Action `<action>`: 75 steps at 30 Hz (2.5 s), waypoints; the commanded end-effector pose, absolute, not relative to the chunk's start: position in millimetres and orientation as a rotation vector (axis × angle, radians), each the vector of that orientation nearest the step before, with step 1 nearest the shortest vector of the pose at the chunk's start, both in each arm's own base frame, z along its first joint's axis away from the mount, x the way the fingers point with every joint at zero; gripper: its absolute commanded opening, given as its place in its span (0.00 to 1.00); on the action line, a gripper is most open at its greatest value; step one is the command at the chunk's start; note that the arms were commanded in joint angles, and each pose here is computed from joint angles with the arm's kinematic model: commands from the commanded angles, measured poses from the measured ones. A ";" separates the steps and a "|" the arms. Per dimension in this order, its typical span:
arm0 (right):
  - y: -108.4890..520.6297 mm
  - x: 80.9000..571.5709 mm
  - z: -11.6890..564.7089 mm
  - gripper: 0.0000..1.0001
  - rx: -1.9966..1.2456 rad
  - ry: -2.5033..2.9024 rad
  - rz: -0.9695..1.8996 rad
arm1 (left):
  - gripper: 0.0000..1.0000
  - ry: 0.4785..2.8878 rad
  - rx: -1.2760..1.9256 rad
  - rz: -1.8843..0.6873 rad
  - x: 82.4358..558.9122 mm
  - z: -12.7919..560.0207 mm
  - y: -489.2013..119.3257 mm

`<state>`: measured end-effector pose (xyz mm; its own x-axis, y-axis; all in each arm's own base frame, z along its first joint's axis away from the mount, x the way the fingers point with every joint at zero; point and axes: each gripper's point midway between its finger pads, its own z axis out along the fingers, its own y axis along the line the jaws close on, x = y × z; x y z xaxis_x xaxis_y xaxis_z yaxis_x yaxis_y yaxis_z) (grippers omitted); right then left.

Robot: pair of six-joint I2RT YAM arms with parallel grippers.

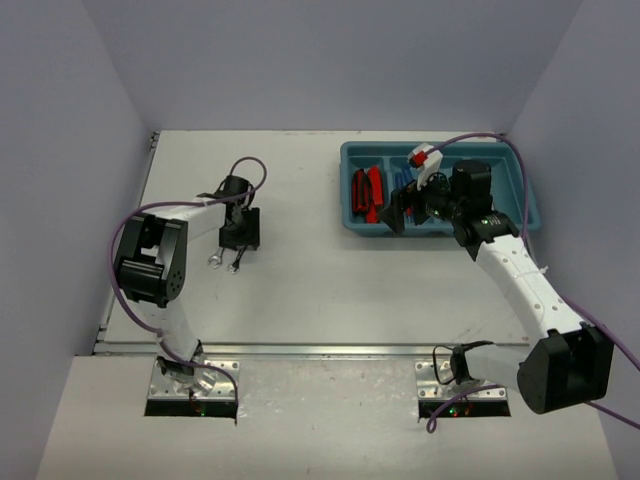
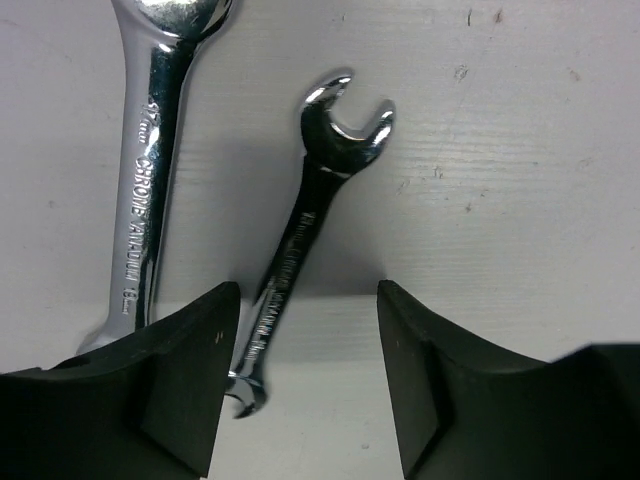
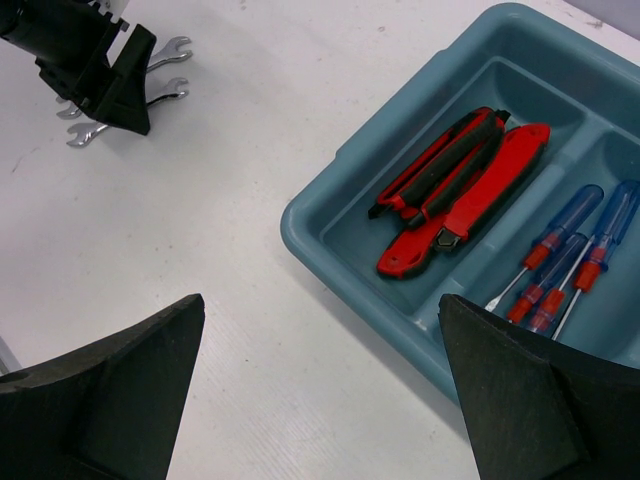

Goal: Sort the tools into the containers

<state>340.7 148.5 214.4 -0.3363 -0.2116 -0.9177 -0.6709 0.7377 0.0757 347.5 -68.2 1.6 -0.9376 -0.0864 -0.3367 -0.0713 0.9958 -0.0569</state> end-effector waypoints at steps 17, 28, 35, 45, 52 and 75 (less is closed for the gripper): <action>202.9 320.1 250.4 0.99 -0.633 1.845 1.083 | 0.00 3.041 -0.168 -0.198 278.3 -42.2 -123.7; 273.5 317.0 183.9 0.99 -0.440 2.081 1.311 | 0.00 2.698 -0.353 -0.504 307.8 17.2 -159.2; 307.5 277.8 128.8 0.96 -0.483 2.181 1.246 | 0.00 2.659 -0.351 -0.415 309.9 22.8 -157.5; 288.4 270.4 112.7 0.97 -0.471 2.255 1.067 | 0.20 2.726 -0.291 -0.051 316.0 10.2 -146.0; 270.6 271.1 110.3 0.99 -0.469 2.254 0.973 | 0.40 2.729 -0.271 -0.019 322.3 12.0 -149.9; 261.4 273.0 114.3 0.99 -0.485 2.240 1.001 | 0.15 2.956 -0.134 0.251 267.6 -46.0 -133.8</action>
